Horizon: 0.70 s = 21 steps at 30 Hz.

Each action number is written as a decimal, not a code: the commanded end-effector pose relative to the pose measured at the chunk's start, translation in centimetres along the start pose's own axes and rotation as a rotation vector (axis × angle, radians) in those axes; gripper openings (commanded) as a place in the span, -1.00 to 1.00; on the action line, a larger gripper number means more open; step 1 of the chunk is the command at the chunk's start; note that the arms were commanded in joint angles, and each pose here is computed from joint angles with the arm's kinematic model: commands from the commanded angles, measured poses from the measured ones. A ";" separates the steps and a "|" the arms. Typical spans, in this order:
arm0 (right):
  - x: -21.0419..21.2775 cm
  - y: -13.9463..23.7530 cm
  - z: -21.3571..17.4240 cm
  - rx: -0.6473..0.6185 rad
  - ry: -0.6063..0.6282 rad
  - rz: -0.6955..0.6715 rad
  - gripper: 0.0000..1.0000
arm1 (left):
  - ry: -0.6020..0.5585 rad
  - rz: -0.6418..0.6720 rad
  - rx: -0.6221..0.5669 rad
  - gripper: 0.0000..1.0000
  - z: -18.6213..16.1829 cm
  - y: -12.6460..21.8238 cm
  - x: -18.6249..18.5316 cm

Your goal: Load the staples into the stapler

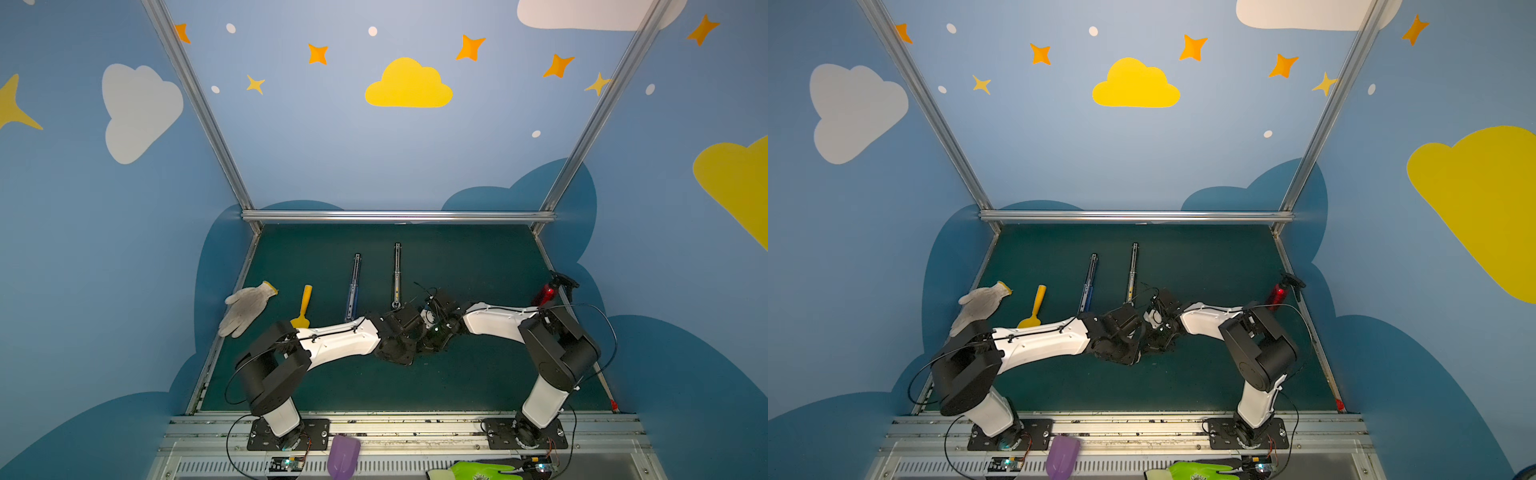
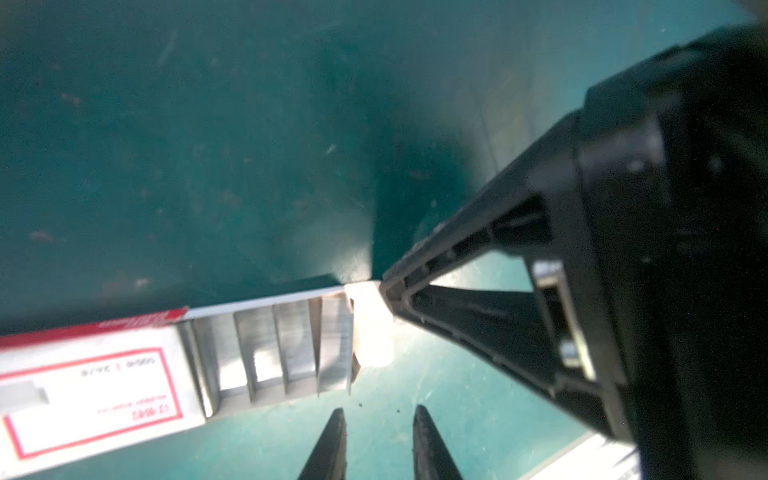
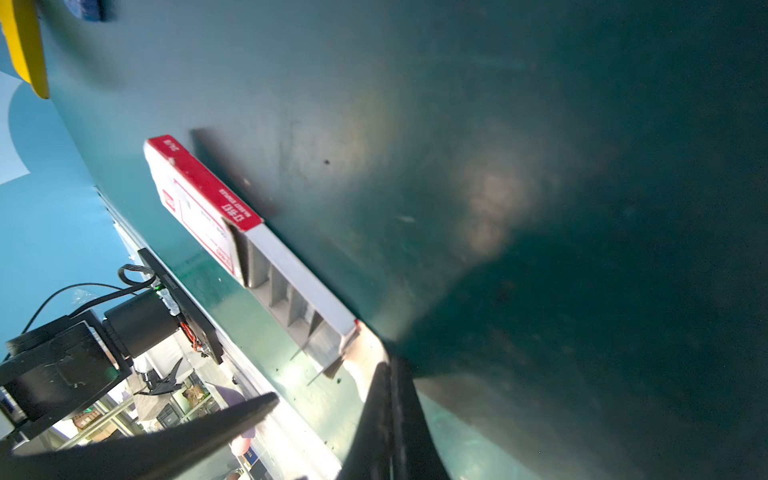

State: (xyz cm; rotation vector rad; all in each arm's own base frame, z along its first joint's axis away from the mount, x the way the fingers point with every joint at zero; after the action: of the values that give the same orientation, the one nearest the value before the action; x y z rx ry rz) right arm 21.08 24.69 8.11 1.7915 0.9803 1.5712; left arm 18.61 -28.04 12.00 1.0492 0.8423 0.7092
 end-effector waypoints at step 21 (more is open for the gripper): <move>-0.9 -0.8 0.0 0.002 -0.020 -0.022 -0.89 | -0.033 0.140 0.052 -0.68 0.4 -2.5 0.8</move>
State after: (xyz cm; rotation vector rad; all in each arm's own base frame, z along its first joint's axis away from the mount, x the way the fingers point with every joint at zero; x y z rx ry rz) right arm 21.14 24.82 8.05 1.8022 0.9734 1.5780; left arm 19.58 -28.55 10.03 1.1340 0.7839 0.7776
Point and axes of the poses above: each gripper's point midway between its finger pads, its own y axis back along the fingers, its own x axis along the line the jaws close on, z = x × y, the point moved 8 cm from there along y, back along the fingers, and after that the axes turned 12 degrees about -y, right-handed, at the moved point
